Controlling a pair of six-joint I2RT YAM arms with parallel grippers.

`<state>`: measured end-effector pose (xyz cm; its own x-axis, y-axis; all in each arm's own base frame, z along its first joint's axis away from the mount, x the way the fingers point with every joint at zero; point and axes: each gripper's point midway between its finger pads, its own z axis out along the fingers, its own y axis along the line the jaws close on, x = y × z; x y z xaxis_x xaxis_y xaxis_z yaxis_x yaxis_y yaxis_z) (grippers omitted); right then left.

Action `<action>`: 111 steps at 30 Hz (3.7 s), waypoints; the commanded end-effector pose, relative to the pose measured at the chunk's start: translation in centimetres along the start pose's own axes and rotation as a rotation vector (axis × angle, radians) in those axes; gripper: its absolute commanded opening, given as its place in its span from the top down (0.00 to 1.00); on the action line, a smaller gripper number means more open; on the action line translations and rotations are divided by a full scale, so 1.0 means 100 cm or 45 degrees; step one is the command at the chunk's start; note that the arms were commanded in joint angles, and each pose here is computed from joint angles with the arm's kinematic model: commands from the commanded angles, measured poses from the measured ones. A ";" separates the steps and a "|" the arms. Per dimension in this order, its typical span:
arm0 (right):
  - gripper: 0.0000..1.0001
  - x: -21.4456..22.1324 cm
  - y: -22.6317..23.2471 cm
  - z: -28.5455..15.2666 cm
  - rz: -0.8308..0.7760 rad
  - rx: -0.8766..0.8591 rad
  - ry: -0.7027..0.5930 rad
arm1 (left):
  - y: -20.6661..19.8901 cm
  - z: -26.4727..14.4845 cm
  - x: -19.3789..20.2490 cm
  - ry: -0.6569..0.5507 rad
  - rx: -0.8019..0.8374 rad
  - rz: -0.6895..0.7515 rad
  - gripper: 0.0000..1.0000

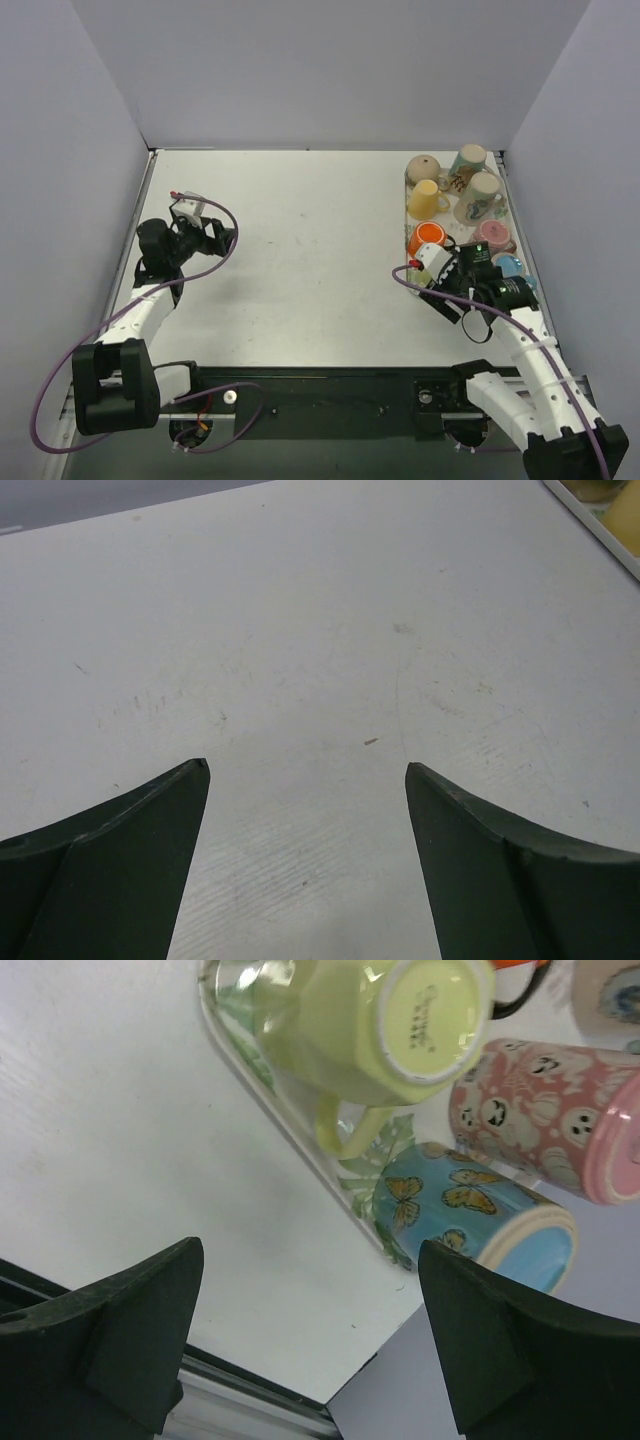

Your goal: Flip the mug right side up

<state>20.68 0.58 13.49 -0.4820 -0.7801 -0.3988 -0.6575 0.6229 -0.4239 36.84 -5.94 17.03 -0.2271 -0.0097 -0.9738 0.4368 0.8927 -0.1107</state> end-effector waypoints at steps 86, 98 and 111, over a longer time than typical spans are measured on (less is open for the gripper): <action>1.00 -0.318 0.036 -0.146 0.263 -0.266 -1.413 | -0.197 -0.056 -0.178 -0.049 1.159 -0.857 0.12; 1.00 -0.348 0.053 -0.163 0.229 -0.371 -1.531 | -0.219 -0.068 -0.165 0.049 1.286 -1.029 0.22; 1.00 -0.355 0.053 -0.176 0.189 -0.386 -1.602 | -0.245 -0.095 -0.178 0.094 1.469 -1.092 0.39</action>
<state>24.45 29.31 30.16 -0.0016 -0.2496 -0.9683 -0.8285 0.5426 -0.1385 25.04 -23.32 35.86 -0.8384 -0.3110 -0.4476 0.5080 -0.1486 -0.8484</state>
